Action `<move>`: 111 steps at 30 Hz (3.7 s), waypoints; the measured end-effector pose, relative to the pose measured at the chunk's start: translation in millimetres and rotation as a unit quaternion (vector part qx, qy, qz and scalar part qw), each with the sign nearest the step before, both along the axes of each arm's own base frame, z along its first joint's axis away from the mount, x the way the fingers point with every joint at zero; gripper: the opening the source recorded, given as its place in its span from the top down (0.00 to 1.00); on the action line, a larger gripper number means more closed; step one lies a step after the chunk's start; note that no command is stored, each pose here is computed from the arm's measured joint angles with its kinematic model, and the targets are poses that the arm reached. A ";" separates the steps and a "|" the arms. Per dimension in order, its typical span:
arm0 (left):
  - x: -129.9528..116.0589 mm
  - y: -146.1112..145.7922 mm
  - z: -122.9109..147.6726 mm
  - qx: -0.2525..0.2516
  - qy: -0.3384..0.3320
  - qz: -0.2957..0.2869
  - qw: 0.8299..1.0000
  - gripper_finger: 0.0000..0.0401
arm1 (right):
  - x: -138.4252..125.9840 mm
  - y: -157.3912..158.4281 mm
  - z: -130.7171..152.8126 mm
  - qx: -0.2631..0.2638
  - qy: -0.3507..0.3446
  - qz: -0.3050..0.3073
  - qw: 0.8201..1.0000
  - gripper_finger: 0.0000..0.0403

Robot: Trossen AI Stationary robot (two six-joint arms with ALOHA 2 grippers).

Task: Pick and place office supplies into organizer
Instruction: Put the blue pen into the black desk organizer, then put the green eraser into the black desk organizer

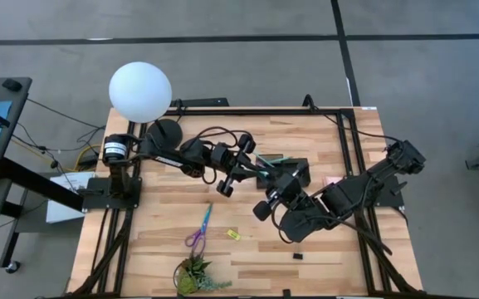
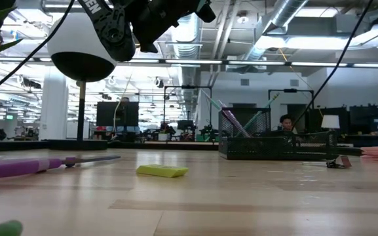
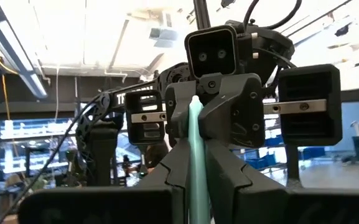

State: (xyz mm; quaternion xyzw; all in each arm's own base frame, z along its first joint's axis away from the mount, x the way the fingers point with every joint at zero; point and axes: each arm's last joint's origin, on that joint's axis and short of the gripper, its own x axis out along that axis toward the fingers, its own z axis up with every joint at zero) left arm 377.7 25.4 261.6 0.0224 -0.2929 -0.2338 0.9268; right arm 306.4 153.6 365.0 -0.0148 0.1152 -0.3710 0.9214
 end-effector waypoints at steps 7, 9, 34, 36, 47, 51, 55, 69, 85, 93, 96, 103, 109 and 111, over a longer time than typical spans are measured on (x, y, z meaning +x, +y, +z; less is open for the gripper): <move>1.6 -0.7 0.3 0.005 -0.002 0.022 1.000 0.86 | -0.8 -1.0 -0.7 -0.026 -0.003 -0.026 0.999 0.90; 1.4 -1.4 0.7 0.009 -0.006 0.025 1.000 0.82 | -1.8 -1.0 -1.1 -0.034 0.000 -0.031 0.999 0.91; -50.6 67.4 52.9 -0.042 -0.014 0.008 0.999 0.67 | -57.3 -14.3 -65.1 0.064 0.101 -0.097 0.988 0.91; -61.9 72.7 65.9 -0.041 -0.027 0.006 0.999 0.67 | -56.0 -23.7 -78.6 0.066 0.119 -0.120 0.983 0.91; -88.8 73.3 100.0 -0.019 -0.046 0.027 0.998 0.67 | -40.8 -81.2 -107.2 0.066 0.146 -0.224 0.961 0.91; -87.8 73.7 99.1 -0.014 -0.043 0.033 0.998 0.67 | -27.6 -92.6 -108.5 0.075 0.140 -0.223 0.962 0.91; -86.7 74.2 98.1 -0.011 -0.038 0.038 0.998 0.67 | -13.6 -97.0 -109.1 0.090 0.146 -0.195 0.966 0.91; -86.3 74.3 97.7 -0.019 -0.031 0.033 0.999 0.67 | 9.0 -113.6 -134.6 0.120 0.177 -0.211 0.954 0.90; -86.3 74.4 97.7 -0.029 -0.026 0.027 0.999 0.67 | 20.2 -138.9 -144.5 0.179 0.248 -0.209 0.929 0.69; -86.0 74.3 97.1 -0.036 -0.013 0.011 0.999 0.67 | 11.0 -103.7 -71.6 0.121 0.171 -0.126 0.970 0.67; -85.1 72.4 94.7 -0.014 0.009 -0.017 1.000 0.68 | -6.1 -73.9 -49.4 0.108 0.138 -0.076 0.982 0.68; -84.1 55.2 55.2 -0.016 0.078 -0.058 0.995 0.72 | -54.6 9.9 -31.8 0.079 0.083 0.057 0.992 0.68; -81.6 38.2 18.5 -0.121 0.142 -0.015 0.982 0.78 | -107.3 37.0 19.7 0.017 -0.141 0.033 0.989 0.69; -79.9 31.3 17.1 -0.136 0.139 -0.004 0.981 0.80 | -115.9 30.8 36.4 0.041 -0.171 0.028 0.984 0.69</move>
